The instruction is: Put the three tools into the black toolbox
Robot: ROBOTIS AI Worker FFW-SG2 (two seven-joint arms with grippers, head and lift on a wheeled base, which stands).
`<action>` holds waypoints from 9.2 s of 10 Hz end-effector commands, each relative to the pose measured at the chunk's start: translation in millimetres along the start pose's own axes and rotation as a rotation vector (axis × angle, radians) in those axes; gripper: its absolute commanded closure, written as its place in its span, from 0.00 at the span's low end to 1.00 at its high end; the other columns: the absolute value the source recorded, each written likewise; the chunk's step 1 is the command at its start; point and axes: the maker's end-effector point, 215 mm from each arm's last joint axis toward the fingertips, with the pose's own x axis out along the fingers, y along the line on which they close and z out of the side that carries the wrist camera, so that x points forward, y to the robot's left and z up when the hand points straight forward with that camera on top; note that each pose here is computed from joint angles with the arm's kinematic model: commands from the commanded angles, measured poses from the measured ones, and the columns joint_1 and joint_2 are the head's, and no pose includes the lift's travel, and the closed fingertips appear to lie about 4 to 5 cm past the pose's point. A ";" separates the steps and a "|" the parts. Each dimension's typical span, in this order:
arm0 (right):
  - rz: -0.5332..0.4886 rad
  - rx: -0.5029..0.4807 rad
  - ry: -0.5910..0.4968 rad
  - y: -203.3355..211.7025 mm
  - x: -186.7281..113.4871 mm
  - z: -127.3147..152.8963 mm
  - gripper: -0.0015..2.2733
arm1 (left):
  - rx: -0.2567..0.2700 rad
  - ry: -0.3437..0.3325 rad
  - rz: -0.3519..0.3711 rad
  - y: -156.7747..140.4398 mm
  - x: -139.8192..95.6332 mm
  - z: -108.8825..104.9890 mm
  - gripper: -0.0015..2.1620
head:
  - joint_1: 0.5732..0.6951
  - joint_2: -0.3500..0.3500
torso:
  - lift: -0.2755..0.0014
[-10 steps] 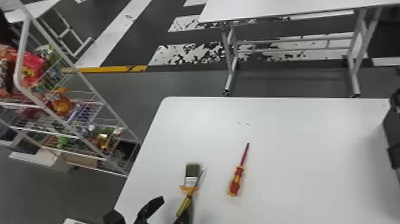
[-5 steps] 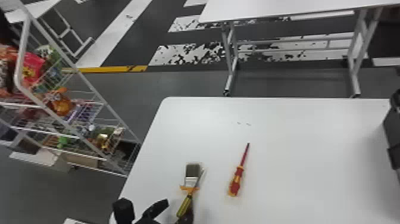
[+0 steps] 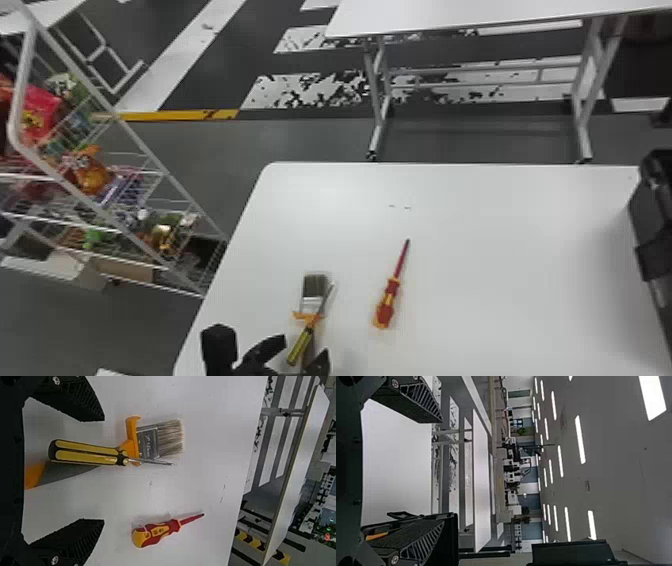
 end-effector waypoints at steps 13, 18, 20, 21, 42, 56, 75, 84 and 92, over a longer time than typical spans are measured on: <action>-0.005 0.000 0.011 -2.9 2.6 -8.6 0.04 | 0.006 0.009 0.019 0.8 5.2 6.9 0.39 | 1.00 0.91 | 0.81; -0.014 0.002 0.026 -6.8 1.7 -14.8 0.04 | 0.010 0.004 0.026 1.9 4.2 10.8 0.72 | 1.00 0.90 | 0.81; -0.014 0.002 0.027 -6.9 1.6 -15.9 0.04 | 0.014 -0.001 0.026 0.2 1.6 14.4 0.83 | 1.00 0.90 | 0.81; -0.014 0.001 0.024 -6.9 1.6 -14.9 0.04 | 0.015 -0.007 0.023 -2.1 -2.1 17.5 0.83 | 1.00 0.90 | 0.81; 0.399 0.463 0.936 133.1 62.5 -108.8 0.05 | -0.062 -0.011 -0.640 -225.1 -36.7 75.9 0.83 | 1.00 0.68 | 0.81; 0.441 0.446 0.814 164.5 98.8 -91.5 0.99 | -0.008 0.010 -0.713 -277.4 -26.9 65.4 0.87 | 1.00 0.64 | 0.81; -0.059 -0.206 0.459 -86.8 162.3 43.5 0.99 | -0.018 0.036 -0.587 -214.9 -44.3 48.4 0.01 | 1.00 0.13 | 0.81; -0.097 -0.353 0.524 -171.4 176.2 -32.0 0.99 | -0.027 0.042 -0.546 -202.0 -55.8 43.0 0.01 | 1.00 0.00 | 0.81; 0.123 0.074 0.584 -29.2 146.5 -25.3 0.03 | -0.011 0.017 -0.513 -190.6 -48.9 44.3 0.01 | 1.00 0.12 | 0.81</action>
